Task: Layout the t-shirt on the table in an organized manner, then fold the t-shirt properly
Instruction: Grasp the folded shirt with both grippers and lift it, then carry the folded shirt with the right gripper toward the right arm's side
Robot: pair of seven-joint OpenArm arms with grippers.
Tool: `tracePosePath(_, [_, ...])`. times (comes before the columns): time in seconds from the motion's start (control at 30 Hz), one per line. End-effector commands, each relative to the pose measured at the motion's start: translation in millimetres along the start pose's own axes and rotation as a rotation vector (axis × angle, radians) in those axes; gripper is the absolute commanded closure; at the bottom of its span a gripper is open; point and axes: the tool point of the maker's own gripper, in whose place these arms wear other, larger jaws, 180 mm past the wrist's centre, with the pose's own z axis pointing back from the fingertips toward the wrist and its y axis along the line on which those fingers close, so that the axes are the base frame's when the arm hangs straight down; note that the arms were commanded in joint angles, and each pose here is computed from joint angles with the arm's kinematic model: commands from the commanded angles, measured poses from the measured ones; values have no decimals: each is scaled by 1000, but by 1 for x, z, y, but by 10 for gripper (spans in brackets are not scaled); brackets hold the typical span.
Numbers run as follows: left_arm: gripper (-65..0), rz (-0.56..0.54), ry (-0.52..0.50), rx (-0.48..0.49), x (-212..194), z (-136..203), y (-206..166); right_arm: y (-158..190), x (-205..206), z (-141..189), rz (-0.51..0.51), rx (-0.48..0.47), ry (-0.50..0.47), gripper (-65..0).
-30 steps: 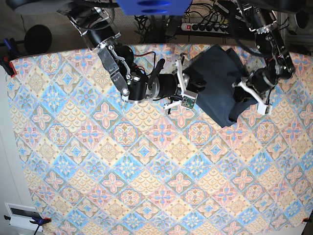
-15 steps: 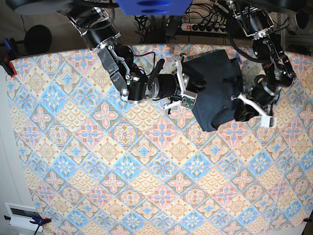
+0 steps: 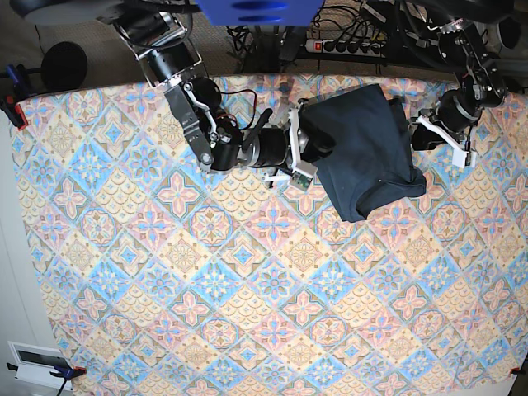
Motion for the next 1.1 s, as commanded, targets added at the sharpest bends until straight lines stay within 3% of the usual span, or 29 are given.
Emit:
tracePosePath(0.0, [-100, -14, 2, -18, 2, -3, -4, -7, 21, 6, 4, -12, -68, -63])
tracePosePath(0.17, [-100, -136, 141, -84, -25, -35, -42, -43, 23, 32, -57, -119, -116, -63])
tracePosePath(0.43, [-100, -178, 190, -199, -46, -65, -108, -103, 8, 106, -117, -339, -146, -63])
tracePosePath(0.73, [-100, -206, 175, -324, -44, -89, -187, -105, -12, 146, -160, -454, -148, -63])
tracePosePath(0.9, [-100, -236, 103, -308, -21, -78, -186, -90, -1, 153, -102, -465, -153, -63])
tracePosePath(1.07, [-100, -210, 7, -180, 6, -48, -135, -65, 9, 145, -41, -430, -157, -21])
